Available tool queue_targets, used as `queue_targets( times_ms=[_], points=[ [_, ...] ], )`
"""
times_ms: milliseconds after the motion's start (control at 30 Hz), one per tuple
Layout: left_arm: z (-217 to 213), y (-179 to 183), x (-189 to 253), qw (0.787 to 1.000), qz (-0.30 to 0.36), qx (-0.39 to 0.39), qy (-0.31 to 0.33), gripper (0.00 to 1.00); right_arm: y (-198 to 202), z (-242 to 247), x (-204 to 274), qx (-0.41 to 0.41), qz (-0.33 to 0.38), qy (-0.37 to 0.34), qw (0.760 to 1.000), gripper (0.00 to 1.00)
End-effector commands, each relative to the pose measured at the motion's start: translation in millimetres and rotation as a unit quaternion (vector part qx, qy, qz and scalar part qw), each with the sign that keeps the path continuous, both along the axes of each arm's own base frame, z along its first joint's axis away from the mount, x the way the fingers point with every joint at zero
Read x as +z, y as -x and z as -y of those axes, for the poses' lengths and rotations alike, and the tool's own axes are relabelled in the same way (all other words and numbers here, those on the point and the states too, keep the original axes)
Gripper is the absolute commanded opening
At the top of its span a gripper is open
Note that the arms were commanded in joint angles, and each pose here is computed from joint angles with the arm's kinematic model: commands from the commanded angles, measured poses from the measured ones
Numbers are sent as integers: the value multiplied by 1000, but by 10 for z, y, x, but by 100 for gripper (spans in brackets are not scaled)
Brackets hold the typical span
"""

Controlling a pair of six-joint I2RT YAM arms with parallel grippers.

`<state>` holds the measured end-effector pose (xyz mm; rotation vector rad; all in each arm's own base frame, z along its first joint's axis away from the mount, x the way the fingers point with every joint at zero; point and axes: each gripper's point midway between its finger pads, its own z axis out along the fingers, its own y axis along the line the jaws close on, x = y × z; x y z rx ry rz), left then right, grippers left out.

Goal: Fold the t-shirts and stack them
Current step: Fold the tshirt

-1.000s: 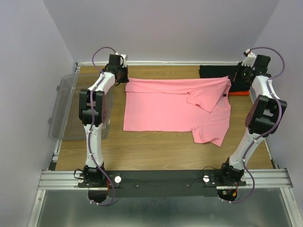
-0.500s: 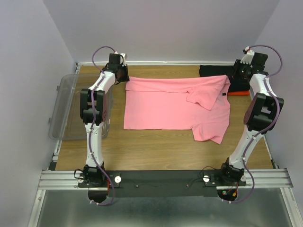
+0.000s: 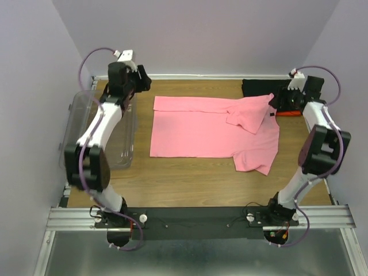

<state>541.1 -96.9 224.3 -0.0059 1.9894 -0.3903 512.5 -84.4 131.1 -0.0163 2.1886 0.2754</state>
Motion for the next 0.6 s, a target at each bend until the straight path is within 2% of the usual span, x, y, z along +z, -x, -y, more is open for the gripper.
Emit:
queue_targets(
  times_ms=[0,33,67,100,133,167,200,233,333,433,567],
  points=[
    [-107,668,819,991,126,22,42,66,619,-648,482,242,94,38,965,71],
    [-91,895,435,993,89,27,67,70,1007,-808,337,336,91,83,934,73],
    [-65,1181,604,990,109,18,87,71,1218,-920,254,394,94,99,909,74],
    [-52,1345,535,989,101,17,102,71,1714,-1091,90,454,45,67,888,77],
    [-31,1568,120,991,57,18,117,71,1998,-1177,-67,508,34,77,857,79],
    [11,1716,34,988,40,19,147,71,2151,-1206,-178,579,62,122,804,79],
    [79,1917,119,985,51,3,166,71,2392,-1221,-294,606,26,113,787,78],
    [119,2071,-126,984,24,0,175,71,2471,-1280,-362,627,18,117,770,78],
    [211,2361,-432,981,-28,16,189,68,2741,-1356,-652,641,-21,123,757,75],
    [397,2509,-745,979,-77,19,186,66,2748,-1365,-730,641,-17,168,749,74],
    [459,2597,-1143,972,-149,66,170,65,2872,-1369,-745,646,-16,185,740,74]
  ],
)
